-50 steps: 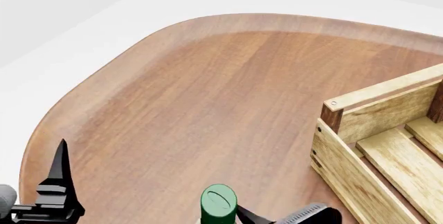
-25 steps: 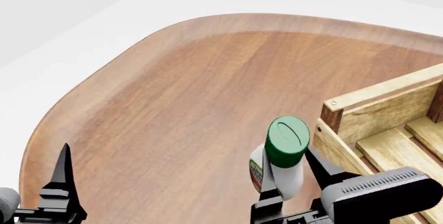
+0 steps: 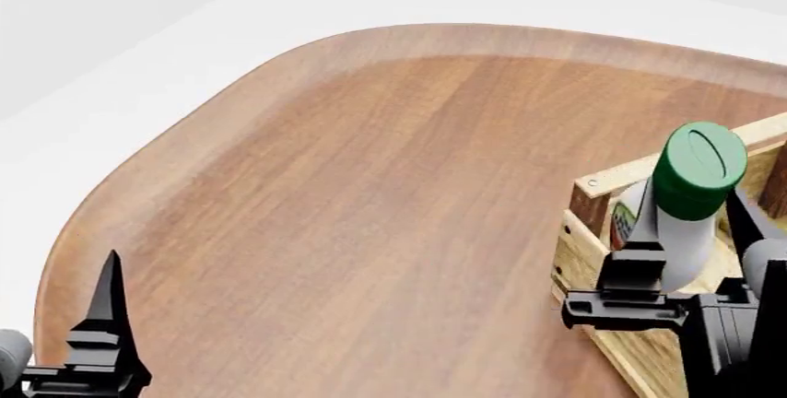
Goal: Pick up the salad dressing and put it in the tray.
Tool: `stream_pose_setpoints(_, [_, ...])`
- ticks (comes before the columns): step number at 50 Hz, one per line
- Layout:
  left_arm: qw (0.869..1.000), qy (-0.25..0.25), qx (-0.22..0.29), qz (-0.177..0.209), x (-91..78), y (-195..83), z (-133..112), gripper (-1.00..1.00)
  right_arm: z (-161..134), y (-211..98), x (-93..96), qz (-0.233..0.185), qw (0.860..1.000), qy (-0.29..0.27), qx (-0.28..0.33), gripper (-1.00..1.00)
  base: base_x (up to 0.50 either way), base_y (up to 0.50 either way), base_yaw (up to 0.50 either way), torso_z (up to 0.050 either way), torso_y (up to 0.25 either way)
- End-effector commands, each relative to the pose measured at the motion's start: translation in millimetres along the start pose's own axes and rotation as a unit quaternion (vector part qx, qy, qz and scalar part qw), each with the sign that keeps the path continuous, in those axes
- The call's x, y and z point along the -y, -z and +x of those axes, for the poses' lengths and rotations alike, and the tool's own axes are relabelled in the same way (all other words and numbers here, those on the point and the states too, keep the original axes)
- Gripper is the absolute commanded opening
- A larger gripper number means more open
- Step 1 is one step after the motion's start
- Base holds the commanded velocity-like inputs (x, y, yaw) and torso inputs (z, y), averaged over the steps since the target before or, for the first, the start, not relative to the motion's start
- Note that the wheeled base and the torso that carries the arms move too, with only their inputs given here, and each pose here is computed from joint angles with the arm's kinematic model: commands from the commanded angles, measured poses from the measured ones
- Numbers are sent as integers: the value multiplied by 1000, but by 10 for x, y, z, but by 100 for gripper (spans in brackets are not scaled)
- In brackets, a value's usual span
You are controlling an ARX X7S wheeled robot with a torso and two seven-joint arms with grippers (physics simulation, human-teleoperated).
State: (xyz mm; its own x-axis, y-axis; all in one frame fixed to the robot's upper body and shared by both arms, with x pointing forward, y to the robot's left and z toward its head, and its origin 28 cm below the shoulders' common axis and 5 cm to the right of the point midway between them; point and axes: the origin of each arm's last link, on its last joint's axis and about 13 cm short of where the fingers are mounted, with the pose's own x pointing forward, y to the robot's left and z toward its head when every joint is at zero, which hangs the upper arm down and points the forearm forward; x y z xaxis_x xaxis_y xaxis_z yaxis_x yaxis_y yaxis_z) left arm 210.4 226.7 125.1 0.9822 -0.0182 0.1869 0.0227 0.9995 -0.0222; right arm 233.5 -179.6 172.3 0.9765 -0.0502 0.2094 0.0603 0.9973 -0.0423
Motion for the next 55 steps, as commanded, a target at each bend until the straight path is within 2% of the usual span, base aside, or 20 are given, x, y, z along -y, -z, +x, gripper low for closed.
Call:
stream_pose_setpoints(1, [1000, -1, 4, 3, -4, -21, 9, 100, 147, -70, 217, -16, 997, 72, 5, -100, 0, 0, 0, 0, 0])
stream_pose_setpoints(9, [1000, -6, 3, -2, -19, -17, 13, 100, 277, -84, 384, -38, 992, 118, -11, -100, 0, 0, 0, 0, 0])
stream_pose_setpoints(34, [1000, -8, 3, 2, -20, -8, 16, 100, 503, 16, 802, -59, 971, 229, -39, -100, 0, 0, 0, 0, 1])
stream_pose_setpoints(47, [1000, -9, 5, 5, -17, -10, 7, 100, 568, 242, 958, -54, 962, 260, -60, -100, 0, 0, 0, 0, 0])
stream_pose_setpoints(55, [1000, -8, 4, 8, -14, -6, 3, 100, 621, 489, 1054, -53, 953, 284, -91, -100, 0, 0, 0, 0, 1])
